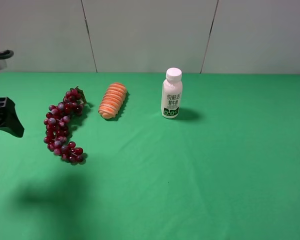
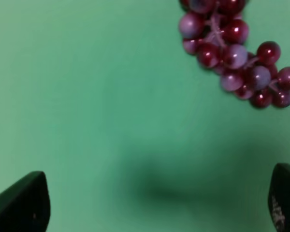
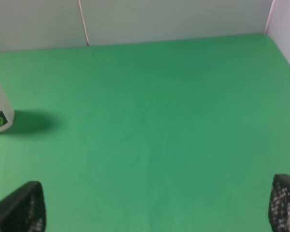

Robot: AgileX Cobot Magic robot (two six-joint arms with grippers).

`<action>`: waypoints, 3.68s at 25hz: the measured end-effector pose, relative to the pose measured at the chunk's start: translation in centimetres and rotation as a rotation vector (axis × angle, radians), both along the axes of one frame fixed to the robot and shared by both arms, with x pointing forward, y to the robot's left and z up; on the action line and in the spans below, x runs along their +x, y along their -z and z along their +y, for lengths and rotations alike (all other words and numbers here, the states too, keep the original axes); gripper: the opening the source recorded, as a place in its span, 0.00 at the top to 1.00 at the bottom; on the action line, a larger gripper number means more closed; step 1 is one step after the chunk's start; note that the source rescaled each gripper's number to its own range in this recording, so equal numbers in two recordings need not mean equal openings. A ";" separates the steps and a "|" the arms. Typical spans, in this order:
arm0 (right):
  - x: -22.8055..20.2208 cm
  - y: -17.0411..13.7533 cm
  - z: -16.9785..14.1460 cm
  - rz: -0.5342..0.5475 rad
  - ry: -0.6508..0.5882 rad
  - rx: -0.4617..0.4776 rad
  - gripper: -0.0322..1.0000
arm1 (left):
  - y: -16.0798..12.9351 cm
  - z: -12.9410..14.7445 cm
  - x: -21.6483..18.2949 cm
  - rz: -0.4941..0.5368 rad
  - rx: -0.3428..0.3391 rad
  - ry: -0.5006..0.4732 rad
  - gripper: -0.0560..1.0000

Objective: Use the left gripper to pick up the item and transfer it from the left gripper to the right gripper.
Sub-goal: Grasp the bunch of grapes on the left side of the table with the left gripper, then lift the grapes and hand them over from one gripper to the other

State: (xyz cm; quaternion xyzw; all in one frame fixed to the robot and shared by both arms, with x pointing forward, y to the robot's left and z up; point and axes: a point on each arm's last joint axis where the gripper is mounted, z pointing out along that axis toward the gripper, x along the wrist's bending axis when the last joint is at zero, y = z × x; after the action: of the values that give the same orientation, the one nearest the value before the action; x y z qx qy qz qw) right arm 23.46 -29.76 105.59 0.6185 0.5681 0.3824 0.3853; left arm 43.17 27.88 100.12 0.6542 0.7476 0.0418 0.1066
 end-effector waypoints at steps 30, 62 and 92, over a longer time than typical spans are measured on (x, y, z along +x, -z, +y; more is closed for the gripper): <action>0.0 0.0 0.0 0.000 0.000 0.000 0.00 | 9.8 -6.0 7.9 0.106 0.081 -0.073 0.13; 0.0 0.0 0.0 0.000 0.000 0.000 0.00 | 12.6 -6.9 8.4 0.117 0.073 -0.072 0.90; 0.0 0.0 0.0 0.000 0.000 0.000 0.00 | 1.9 -6.6 7.0 -0.086 -0.027 -0.066 0.93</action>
State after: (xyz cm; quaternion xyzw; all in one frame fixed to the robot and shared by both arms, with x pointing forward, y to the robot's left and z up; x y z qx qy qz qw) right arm 23.46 -29.76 105.59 0.6185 0.5681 0.3824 0.3853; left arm 50.21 21.28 98.20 0.6253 0.7639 0.0636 0.1461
